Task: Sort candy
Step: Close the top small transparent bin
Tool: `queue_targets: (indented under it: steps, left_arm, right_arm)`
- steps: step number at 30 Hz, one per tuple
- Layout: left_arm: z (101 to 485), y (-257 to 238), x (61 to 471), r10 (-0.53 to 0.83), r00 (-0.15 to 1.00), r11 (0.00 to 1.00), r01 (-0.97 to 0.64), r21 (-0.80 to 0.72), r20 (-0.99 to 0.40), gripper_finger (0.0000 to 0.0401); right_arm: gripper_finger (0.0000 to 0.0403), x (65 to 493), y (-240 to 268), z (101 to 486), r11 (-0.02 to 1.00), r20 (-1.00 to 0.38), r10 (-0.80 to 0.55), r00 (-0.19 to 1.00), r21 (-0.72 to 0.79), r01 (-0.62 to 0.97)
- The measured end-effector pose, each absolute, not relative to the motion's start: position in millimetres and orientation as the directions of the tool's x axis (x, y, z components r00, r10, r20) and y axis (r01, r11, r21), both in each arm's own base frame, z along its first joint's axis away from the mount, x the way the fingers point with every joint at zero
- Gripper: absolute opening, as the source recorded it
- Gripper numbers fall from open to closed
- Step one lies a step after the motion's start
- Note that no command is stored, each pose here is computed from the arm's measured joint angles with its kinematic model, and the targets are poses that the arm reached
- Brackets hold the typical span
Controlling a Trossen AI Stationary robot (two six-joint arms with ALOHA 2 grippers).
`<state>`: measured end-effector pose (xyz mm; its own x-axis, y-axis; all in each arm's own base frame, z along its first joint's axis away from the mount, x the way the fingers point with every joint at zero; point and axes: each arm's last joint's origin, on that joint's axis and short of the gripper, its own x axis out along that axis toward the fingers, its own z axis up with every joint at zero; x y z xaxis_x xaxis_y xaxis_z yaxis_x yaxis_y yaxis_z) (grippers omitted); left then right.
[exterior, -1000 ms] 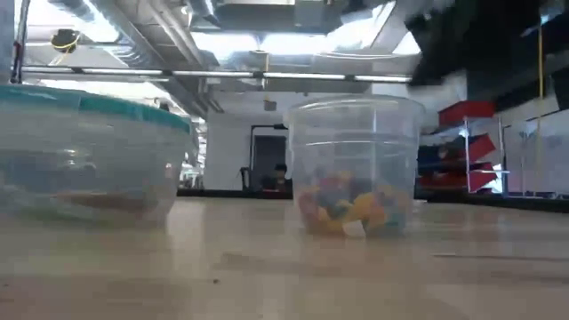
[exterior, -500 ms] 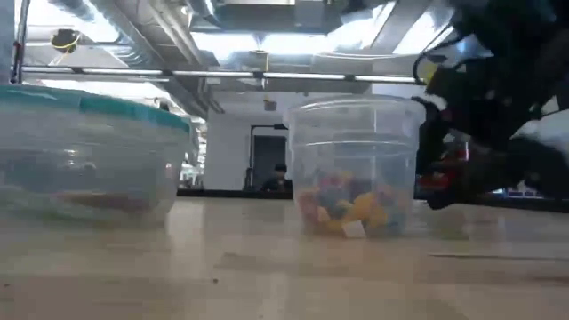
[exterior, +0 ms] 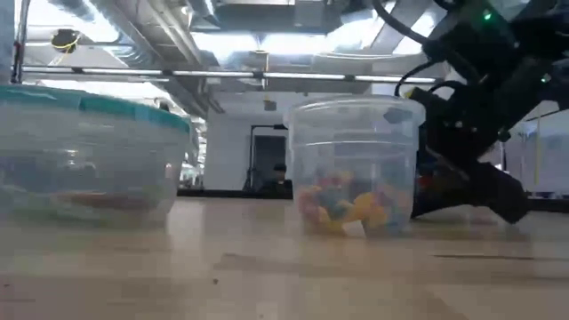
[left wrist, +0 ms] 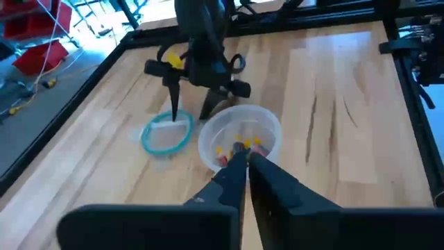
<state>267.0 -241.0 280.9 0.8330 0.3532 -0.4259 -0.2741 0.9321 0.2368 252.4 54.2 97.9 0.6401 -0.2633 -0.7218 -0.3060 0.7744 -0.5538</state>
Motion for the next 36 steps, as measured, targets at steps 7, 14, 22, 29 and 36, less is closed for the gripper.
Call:
queue_targets:
  steps: [7,14,22,29,36]
  left_arm:
    - [281.0,-241.1,267.0,0.353,0.834,0.933,-0.276,0.232,-0.425,0.0003]
    - [281.1,-241.2,267.1,0.352,0.834,0.933,-0.277,0.23,-0.425,0.0003]
    - [281.1,-241.4,266.9,0.352,0.834,0.933,-0.276,0.23,-0.425,0.0003]
    - [281.1,-243.4,265.1,0.345,0.837,0.935,-0.269,0.229,-0.425,0.0003]
    - [281.4,-243.9,265.2,0.342,0.839,0.937,-0.269,0.224,-0.423,0.0003]
  right_arm:
    - [0.0107,255.6,46.6,96.8,0.856,-0.752,-0.164,0.639,-0.43,-0.286]
    - [0.001,261.5,40.8,96.3,0.898,-0.741,-0.121,0.661,-0.365,-0.245]
    - [0.0,260.8,42.1,102.4,0.972,-0.731,-0.087,0.677,-0.211,-0.103]
    - [0.0,249.8,51.4,130.0,0.981,-0.696,-0.048,0.716,-0.169,-0.098]
    - [0.0,235.6,63.1,149.2,0.989,-0.689,-0.02,0.725,-0.121,-0.088]
